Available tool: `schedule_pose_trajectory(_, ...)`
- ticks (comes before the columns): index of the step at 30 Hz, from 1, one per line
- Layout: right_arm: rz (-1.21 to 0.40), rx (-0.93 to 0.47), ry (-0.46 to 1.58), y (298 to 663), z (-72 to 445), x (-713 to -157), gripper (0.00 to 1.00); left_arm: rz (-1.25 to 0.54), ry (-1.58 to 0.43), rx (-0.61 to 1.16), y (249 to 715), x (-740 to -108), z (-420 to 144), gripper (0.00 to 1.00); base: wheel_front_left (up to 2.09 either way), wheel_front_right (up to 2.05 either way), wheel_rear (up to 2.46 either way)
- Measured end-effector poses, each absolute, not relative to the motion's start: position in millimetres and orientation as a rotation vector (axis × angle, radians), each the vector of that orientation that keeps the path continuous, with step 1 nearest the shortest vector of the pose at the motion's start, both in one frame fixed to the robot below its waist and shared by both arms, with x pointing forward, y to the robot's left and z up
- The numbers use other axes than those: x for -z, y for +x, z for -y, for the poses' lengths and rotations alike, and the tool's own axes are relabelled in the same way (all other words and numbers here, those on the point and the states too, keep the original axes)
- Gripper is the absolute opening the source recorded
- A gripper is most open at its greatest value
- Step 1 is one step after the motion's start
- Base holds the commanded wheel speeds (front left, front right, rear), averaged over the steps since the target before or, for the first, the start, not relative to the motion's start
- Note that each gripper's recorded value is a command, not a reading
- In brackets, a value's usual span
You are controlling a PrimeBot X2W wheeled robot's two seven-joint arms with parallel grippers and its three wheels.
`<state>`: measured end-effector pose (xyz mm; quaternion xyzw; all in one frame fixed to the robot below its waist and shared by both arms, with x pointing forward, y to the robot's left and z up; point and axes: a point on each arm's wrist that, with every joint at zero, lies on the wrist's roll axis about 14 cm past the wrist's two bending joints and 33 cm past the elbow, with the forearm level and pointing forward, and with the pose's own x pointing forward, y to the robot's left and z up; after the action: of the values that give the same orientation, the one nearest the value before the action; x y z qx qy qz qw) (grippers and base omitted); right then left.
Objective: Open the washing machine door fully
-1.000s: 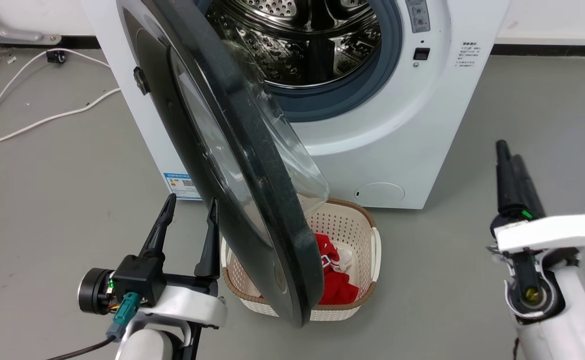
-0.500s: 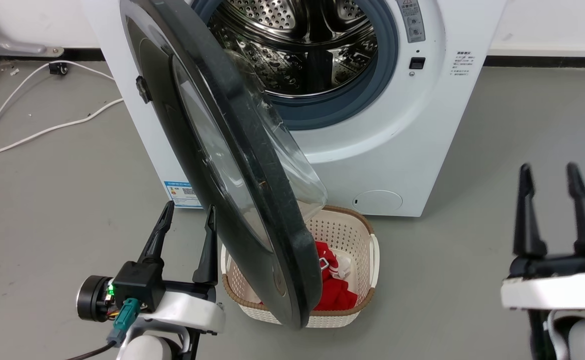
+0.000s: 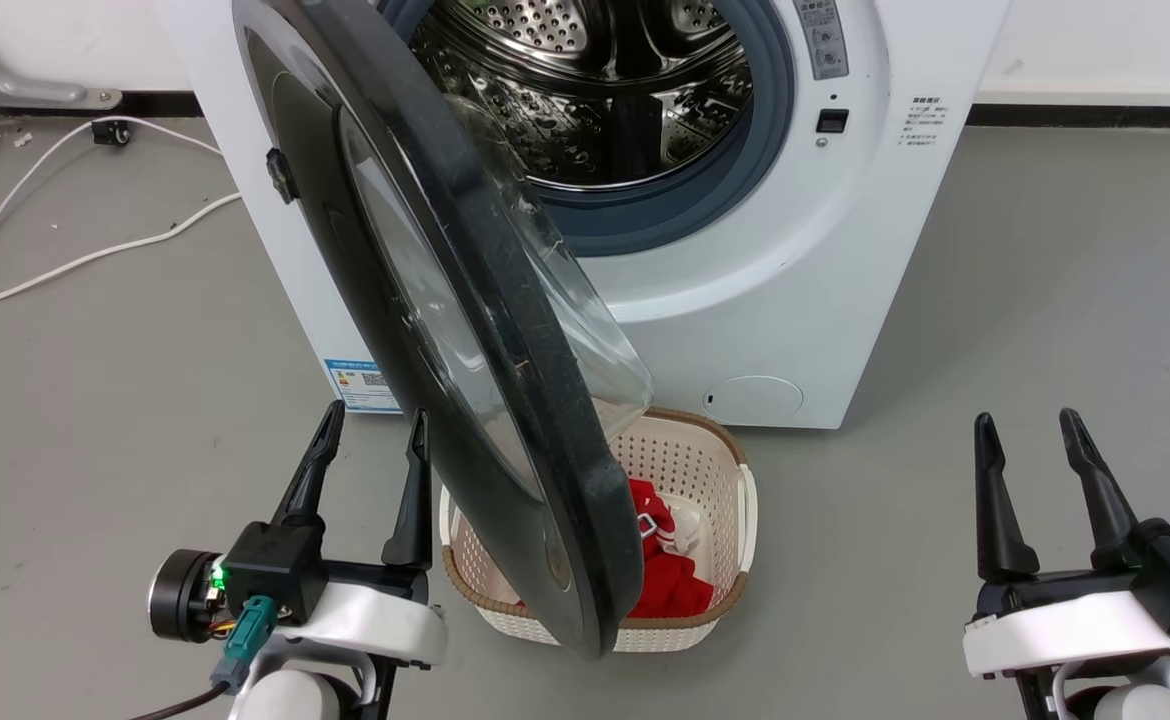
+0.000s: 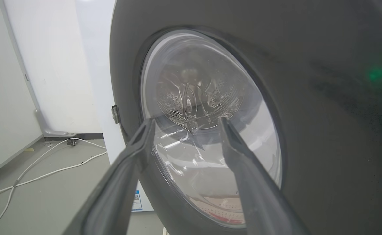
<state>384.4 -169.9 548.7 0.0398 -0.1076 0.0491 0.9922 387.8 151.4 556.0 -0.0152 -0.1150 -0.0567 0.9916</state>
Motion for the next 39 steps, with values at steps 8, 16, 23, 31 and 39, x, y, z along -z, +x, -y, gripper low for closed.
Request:
schedule_pose_trajectory(8,0.203,-0.102,0.08,387.2,168.3,-544.8,1.0,0.228,-0.031,0.114,389.1,-555.1,-151.4,1.0,0.0,0.0,0.0)
schedule_pose_trajectory(16,0.203,-0.106,0.082,387.6,166.9,-544.9,1.0,0.228,-0.033,0.115,389.2,-555.0,-151.1,0.0,0.0,0.0,0.0)
schedule_pose_trajectory(23,0.199,-0.111,0.088,387.7,165.3,-543.6,1.0,0.294,-0.033,0.113,390.1,-576.4,-151.2,0.0,0.0,0.0,0.0)
schedule_pose_trajectory(31,0.197,-0.115,0.103,388.8,163.5,-542.7,1.0,0.566,-0.012,0.112,378.5,-662.1,-151.0,0.0,0.0,0.0,0.0)
schedule_pose_trajectory(39,0.196,-0.112,0.111,388.3,164.4,-542.5,1.0,0.896,-0.01,0.174,334.8,-754.8,-133.1,0.0,0.0,0.0,0.0)
